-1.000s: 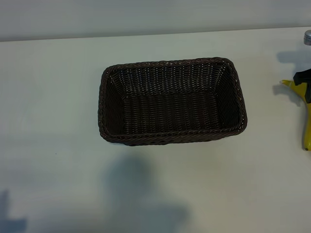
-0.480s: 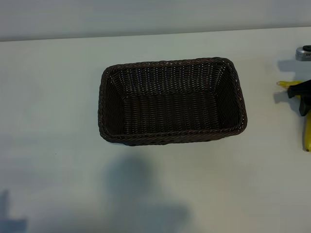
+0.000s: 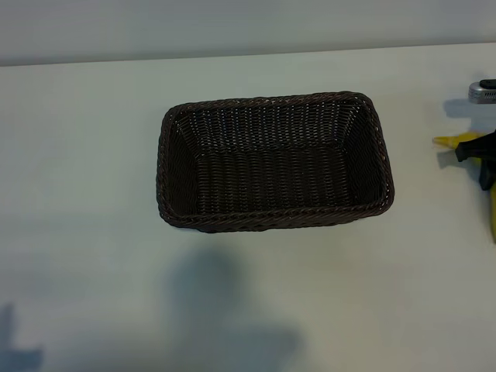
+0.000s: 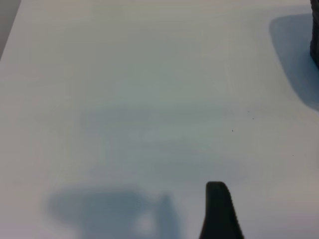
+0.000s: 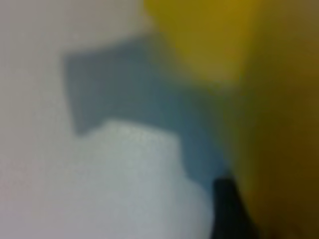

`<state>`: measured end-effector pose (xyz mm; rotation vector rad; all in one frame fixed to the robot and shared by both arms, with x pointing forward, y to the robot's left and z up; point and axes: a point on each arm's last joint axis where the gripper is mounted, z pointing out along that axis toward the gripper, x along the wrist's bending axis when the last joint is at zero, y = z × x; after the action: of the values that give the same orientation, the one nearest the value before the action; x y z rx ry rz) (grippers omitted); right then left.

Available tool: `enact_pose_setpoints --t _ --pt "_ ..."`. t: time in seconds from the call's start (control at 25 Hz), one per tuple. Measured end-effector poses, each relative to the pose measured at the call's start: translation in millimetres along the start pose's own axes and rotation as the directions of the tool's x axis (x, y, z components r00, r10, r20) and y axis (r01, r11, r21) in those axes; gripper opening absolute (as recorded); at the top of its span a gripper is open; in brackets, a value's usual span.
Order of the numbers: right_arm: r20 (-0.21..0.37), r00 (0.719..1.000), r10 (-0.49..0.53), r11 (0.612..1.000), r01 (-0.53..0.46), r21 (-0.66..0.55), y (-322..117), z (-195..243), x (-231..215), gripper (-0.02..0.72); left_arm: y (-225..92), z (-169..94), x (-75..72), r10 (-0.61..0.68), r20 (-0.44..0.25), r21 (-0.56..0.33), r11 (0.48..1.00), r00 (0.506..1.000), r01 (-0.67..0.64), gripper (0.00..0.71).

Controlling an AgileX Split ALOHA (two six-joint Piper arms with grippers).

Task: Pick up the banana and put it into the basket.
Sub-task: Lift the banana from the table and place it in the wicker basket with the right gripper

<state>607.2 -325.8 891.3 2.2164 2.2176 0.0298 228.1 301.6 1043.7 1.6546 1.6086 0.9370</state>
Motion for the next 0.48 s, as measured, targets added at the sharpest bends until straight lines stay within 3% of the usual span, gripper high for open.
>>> enact_pose_setpoints --t 0.24,0.48 --pt "-0.001 1.0 -0.004 1.0 0.004 0.007 0.5 -18.0 0.2 0.415 0.0 0.0 0.0 0.0 0.0 0.0 1.0 1.0 0.0 0.496" --pt "-0.005 1.0 -0.004 0.999 0.003 -0.049 12.3 -78.1 0.7 0.415 0.0 0.0 0.0 0.0 0.0 0.0 1.0 1.0 0.0 0.496"
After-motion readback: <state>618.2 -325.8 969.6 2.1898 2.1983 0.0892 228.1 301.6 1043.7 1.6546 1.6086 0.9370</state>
